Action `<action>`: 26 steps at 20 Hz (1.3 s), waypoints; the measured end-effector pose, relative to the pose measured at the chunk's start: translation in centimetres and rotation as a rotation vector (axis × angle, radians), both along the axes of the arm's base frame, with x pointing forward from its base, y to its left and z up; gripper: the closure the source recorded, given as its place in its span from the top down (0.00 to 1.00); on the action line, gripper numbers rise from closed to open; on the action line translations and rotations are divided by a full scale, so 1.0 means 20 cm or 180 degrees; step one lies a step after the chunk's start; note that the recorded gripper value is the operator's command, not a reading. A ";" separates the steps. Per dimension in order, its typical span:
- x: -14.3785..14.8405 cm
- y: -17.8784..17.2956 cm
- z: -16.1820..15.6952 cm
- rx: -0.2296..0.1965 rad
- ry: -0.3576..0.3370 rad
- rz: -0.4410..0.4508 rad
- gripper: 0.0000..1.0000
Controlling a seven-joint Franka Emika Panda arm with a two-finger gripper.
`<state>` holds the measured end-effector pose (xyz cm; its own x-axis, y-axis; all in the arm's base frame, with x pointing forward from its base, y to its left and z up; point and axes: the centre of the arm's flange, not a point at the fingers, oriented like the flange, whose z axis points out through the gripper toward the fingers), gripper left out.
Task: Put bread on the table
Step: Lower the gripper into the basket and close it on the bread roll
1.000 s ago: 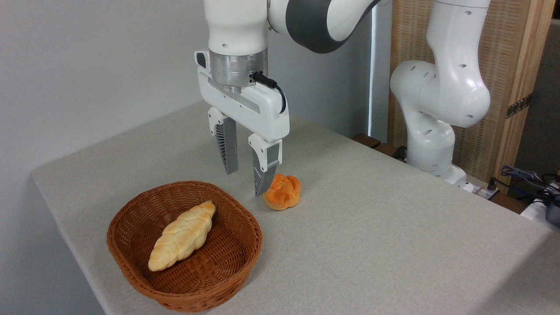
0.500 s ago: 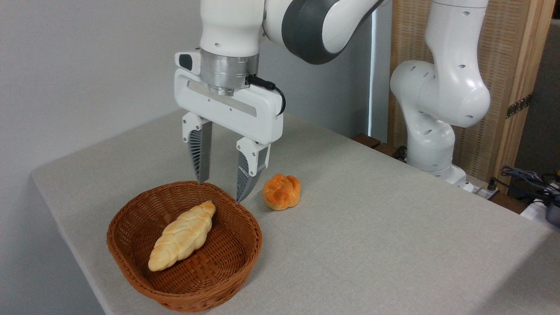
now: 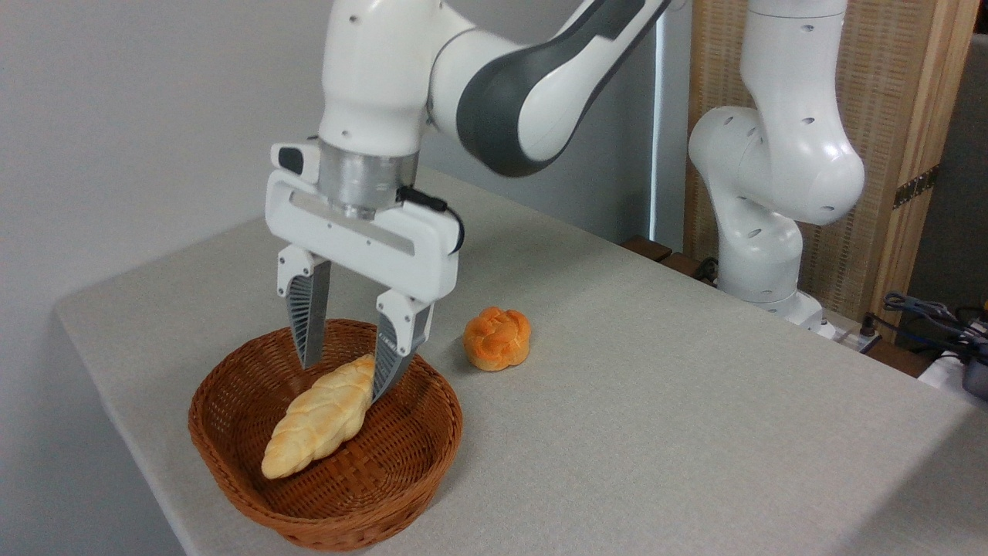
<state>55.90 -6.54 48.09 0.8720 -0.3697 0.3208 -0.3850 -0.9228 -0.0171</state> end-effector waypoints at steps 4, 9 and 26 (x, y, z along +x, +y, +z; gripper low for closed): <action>0.04 -0.08 -0.14 0.0028 0.0058 -0.0065 1.00; 0.10 -0.17 -0.26 -0.0002 -0.0043 -0.0025 1.00; 0.11 -0.27 -0.36 0.0160 -0.0042 -0.0196 0.33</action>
